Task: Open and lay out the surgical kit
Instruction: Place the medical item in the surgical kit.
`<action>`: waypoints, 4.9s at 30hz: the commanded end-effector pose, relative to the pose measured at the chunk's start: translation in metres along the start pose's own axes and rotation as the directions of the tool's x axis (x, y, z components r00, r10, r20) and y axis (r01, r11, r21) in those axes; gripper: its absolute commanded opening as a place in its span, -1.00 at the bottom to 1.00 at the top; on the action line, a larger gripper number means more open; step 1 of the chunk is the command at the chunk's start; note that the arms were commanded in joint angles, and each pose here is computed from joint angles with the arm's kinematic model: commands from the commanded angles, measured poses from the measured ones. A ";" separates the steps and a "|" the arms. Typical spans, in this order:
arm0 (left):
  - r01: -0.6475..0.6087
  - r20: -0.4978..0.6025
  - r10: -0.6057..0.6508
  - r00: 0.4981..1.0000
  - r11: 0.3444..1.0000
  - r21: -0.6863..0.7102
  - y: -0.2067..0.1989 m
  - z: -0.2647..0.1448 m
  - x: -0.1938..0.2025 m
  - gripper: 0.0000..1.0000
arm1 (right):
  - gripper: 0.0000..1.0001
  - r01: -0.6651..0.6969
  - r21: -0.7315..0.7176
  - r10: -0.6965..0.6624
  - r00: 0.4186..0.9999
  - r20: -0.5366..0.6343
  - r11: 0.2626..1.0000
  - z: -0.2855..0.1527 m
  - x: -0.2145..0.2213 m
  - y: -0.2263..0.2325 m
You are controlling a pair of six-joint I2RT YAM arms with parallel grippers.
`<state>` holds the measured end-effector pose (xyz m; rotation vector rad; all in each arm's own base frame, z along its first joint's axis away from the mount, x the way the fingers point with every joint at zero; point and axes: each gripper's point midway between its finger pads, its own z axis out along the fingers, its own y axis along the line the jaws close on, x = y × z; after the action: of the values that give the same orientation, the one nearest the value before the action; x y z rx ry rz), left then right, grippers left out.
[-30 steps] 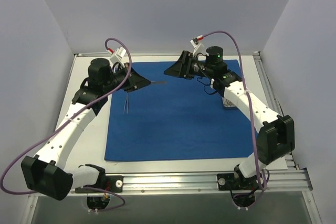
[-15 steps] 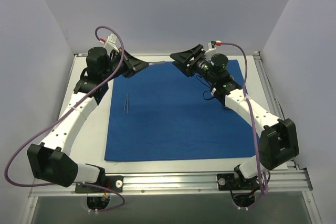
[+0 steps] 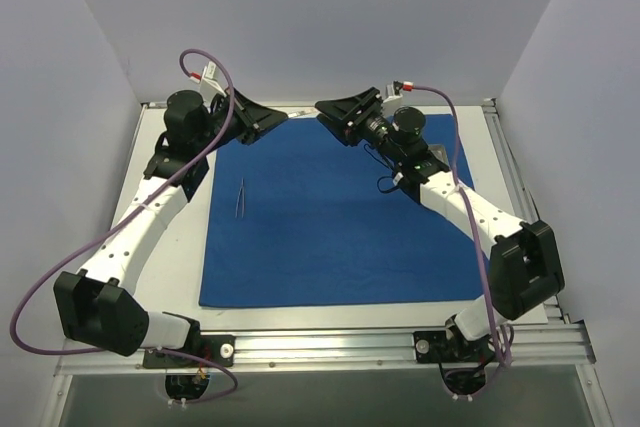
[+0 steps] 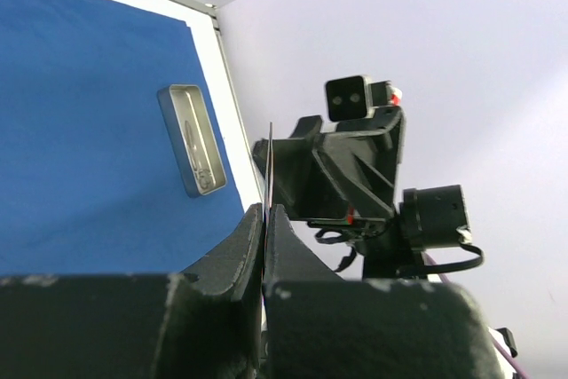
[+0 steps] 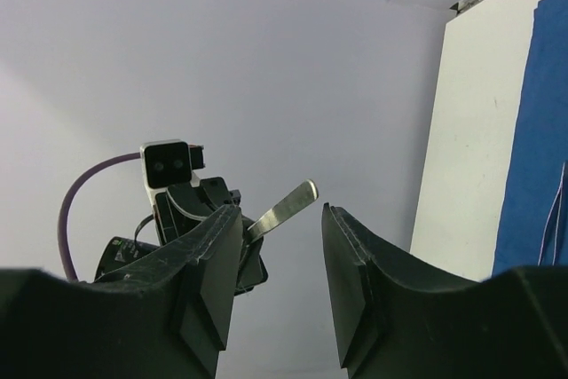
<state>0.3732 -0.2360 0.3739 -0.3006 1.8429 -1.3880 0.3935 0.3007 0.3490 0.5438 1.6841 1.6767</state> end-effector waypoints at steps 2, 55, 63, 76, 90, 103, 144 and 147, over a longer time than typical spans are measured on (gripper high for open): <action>-0.025 0.015 0.024 1.000 0.995 0.095 -0.024 -0.003 -0.004 -0.95 | -0.18 0.002 -0.079 0.000 1.000 0.018 0.997 0.006 0.000 0.018; -0.244 -0.412 0.365 0.835 0.916 0.318 -0.012 -0.054 0.104 0.03 | -1.00 0.191 -0.532 -0.471 0.752 -0.460 0.825 -0.055 0.091 0.051; -0.190 -0.419 0.348 0.839 0.908 0.373 -0.022 -0.055 0.109 0.14 | -1.00 0.157 -0.546 -0.461 0.746 -0.480 0.823 -0.055 0.097 0.050; -0.225 -0.329 0.320 0.889 0.929 0.294 -0.017 -0.050 0.080 0.33 | -1.00 0.186 -0.515 -0.469 0.730 -0.498 0.836 -0.056 0.102 0.034; -0.195 -0.417 0.346 0.840 0.911 0.363 -0.021 -0.053 0.110 0.23 | -1.00 0.197 -0.497 -0.468 0.721 -0.511 0.845 -0.048 0.103 0.032; -0.212 -0.452 0.340 0.824 0.927 0.311 -0.011 -0.050 0.115 -0.95 | -1.00 0.183 -0.499 -0.460 0.723 -0.515 0.847 -0.040 0.105 0.033; -0.569 -0.589 0.069 0.805 0.369 -0.735 0.320 -0.016 0.029 -0.95 | 0.99 0.668 0.608 -0.499 0.736 -0.457 0.429 -0.123 -0.124 -0.125; -0.558 -0.584 0.051 0.810 0.373 -0.741 0.327 -0.014 0.027 -0.95 | 0.99 0.656 0.610 -0.507 0.746 -0.432 0.444 -0.121 -0.129 -0.123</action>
<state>0.4194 -0.1261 0.0646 -0.0419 2.7908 -0.0110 0.4095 0.1184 0.2098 0.0743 2.4311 0.4661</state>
